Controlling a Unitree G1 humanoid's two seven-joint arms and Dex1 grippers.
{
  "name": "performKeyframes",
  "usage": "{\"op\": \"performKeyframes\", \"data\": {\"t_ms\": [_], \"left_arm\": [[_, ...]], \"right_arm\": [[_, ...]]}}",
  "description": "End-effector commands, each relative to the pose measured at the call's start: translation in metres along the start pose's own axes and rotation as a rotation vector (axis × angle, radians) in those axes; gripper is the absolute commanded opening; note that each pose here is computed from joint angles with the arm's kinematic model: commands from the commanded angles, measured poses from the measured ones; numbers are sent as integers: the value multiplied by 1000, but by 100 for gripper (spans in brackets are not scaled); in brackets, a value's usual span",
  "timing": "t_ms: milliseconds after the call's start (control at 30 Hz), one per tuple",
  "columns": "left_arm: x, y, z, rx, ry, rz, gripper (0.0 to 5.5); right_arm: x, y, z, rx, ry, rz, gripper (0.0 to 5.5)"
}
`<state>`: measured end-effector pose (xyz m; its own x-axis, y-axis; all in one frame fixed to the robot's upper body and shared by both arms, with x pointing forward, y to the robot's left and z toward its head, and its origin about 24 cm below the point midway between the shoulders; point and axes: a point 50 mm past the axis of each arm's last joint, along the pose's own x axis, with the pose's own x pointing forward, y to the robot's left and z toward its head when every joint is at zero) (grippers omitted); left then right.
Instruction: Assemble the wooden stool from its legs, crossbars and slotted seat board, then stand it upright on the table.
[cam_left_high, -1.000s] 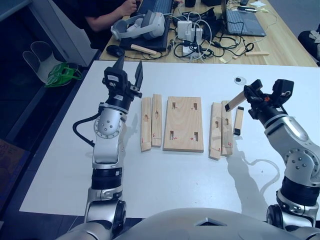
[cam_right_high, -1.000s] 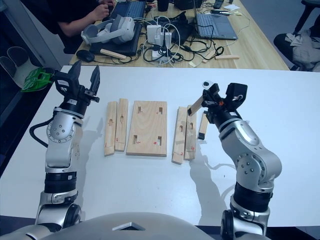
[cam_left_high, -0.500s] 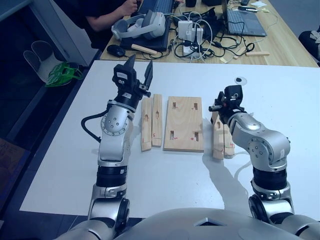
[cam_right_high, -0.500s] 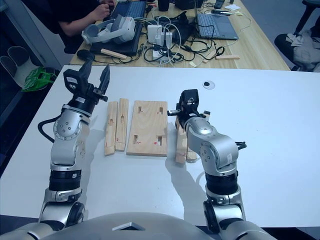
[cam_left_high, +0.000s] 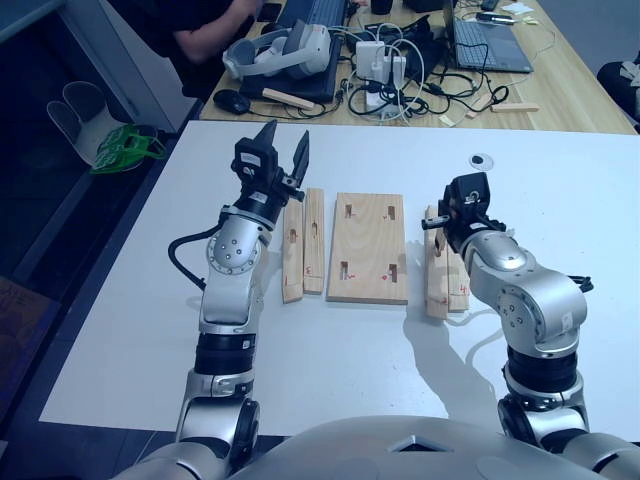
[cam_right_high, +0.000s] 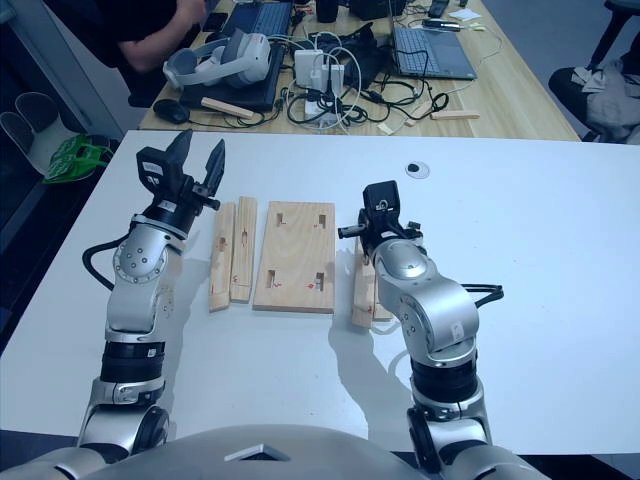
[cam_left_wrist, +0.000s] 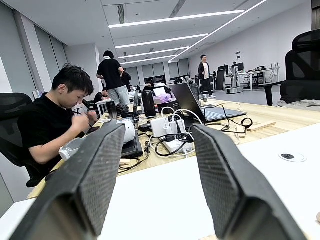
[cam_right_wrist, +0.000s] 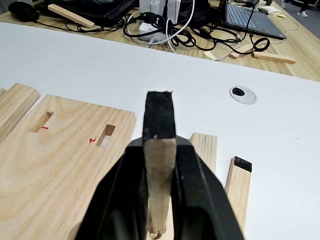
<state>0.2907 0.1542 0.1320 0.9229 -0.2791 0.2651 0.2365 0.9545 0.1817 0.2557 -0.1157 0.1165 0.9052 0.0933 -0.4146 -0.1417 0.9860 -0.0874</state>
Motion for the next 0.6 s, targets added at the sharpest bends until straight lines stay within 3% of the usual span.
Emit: {"op": "performKeyframes", "data": {"t_ms": [33,600], "left_arm": [[-1,1,-1,-10,9,2,247],[2,5,-4,-21,20,22,247]], "right_arm": [[-4,-1,-4,40,31,-6,38],[14,-5,-8,81,8,-22,38]]}}
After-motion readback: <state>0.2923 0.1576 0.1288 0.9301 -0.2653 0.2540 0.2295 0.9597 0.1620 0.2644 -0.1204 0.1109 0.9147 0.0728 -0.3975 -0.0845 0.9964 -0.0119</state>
